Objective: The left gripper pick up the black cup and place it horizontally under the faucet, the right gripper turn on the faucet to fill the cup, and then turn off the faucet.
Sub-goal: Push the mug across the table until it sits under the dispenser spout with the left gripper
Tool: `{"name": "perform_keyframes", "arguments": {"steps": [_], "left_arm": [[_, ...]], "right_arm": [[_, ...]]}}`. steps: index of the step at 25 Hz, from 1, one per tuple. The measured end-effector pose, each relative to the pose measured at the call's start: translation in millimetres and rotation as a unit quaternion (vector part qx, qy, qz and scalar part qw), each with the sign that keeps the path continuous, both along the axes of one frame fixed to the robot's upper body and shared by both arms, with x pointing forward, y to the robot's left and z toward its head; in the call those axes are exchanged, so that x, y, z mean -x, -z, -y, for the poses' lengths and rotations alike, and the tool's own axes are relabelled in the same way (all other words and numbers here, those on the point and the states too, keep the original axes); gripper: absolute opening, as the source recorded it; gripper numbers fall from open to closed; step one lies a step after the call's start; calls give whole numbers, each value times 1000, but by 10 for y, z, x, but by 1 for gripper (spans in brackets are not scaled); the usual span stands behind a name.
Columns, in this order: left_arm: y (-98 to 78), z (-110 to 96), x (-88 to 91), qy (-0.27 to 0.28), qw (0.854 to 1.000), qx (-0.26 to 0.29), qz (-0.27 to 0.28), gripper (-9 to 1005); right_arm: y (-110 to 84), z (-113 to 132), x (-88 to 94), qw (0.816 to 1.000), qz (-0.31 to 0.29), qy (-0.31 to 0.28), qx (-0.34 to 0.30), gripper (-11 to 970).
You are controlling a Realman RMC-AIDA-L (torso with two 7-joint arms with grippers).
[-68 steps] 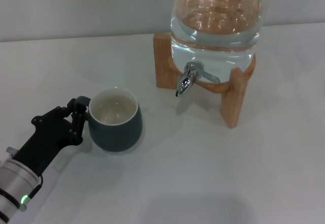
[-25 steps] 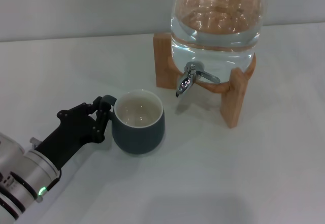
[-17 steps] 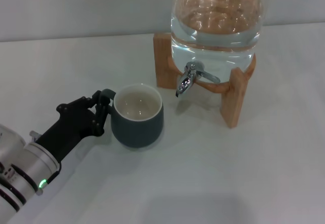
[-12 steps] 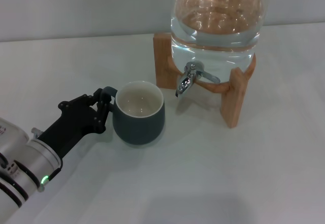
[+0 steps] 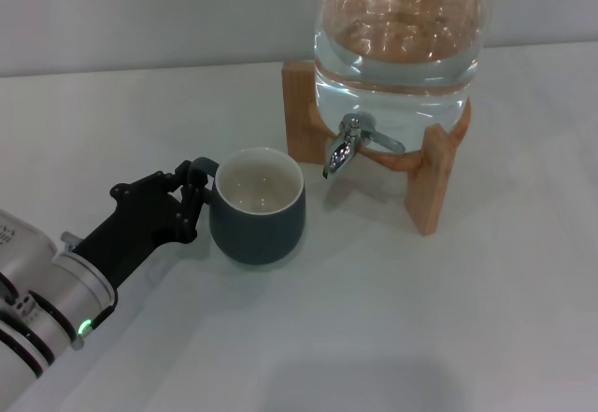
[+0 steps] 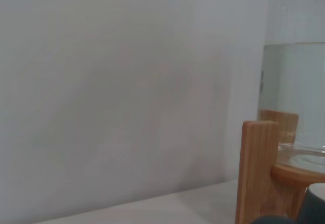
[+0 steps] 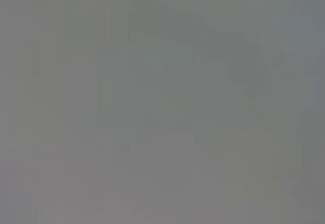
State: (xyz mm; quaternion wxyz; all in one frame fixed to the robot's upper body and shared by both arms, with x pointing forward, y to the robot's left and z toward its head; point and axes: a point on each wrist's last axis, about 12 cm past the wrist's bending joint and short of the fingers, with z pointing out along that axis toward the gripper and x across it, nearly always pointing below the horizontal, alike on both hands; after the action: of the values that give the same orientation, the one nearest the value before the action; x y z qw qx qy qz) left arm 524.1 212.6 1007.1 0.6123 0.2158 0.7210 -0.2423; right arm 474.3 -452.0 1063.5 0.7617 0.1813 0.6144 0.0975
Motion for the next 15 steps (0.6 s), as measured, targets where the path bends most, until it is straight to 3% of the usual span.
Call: {"name": "perform_keyframes", "arguments": {"steps": [15], "left_arm": [[7,3,-61,-4,1000,-8,-14,136]], "right_arm": [[2,1,-3,1000,-1,1,0,842]]}}
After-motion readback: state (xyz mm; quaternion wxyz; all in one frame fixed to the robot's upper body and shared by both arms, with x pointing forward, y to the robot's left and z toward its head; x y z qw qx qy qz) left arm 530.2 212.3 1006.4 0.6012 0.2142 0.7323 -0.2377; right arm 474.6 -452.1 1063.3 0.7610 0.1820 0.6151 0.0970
